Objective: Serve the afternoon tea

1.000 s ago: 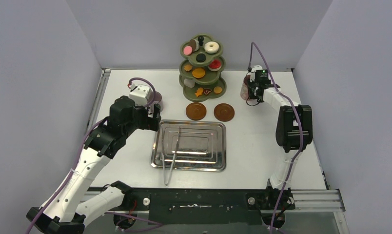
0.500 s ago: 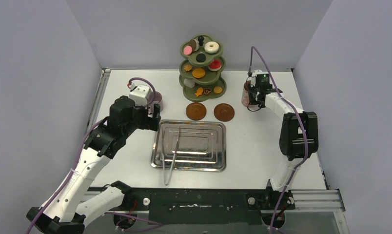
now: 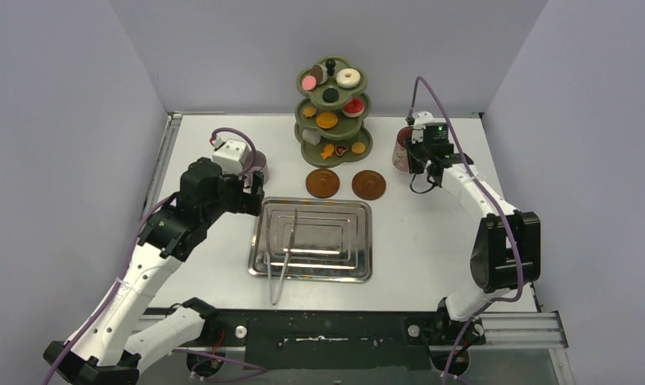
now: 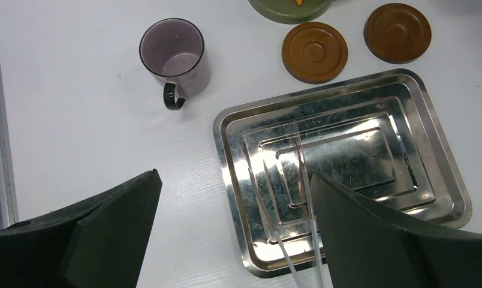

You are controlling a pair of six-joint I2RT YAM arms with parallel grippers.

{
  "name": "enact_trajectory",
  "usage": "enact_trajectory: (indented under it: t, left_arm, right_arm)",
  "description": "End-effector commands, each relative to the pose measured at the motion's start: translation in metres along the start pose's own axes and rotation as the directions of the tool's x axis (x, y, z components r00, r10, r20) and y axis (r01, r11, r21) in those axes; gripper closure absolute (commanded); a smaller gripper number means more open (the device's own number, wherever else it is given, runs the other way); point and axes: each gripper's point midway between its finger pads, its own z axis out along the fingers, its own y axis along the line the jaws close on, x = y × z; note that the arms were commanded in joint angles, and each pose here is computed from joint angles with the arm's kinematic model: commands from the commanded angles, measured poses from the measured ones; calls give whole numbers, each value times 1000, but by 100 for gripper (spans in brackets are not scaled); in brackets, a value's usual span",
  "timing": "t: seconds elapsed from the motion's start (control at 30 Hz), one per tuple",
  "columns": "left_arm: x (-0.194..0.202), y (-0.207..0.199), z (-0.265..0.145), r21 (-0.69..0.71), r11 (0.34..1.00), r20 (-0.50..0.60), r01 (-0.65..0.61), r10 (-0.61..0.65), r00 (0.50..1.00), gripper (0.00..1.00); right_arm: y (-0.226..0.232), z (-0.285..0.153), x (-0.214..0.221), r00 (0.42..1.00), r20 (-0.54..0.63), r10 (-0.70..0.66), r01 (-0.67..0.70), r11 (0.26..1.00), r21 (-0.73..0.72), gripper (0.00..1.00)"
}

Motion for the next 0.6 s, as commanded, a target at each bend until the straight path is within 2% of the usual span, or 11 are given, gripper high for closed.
enact_trajectory:
  t: [0.0,0.13,0.57]
  left_arm:
    - [-15,0,-3,5,1000,61,-3,3,998,5]
    - [-15,0,-4,6,1000,64,-3,3,998,5]
    - [-15,0,-4,9,1000,64,-2,2,998,5]
  right_arm:
    - [20,-33,-67,967,252,-41,56,997,-52,100]
    - [43,-34,-61,960,263,-96,128,986,-105,100]
    - [88,-18,-42,950,264,-166,235,938,-256,100]
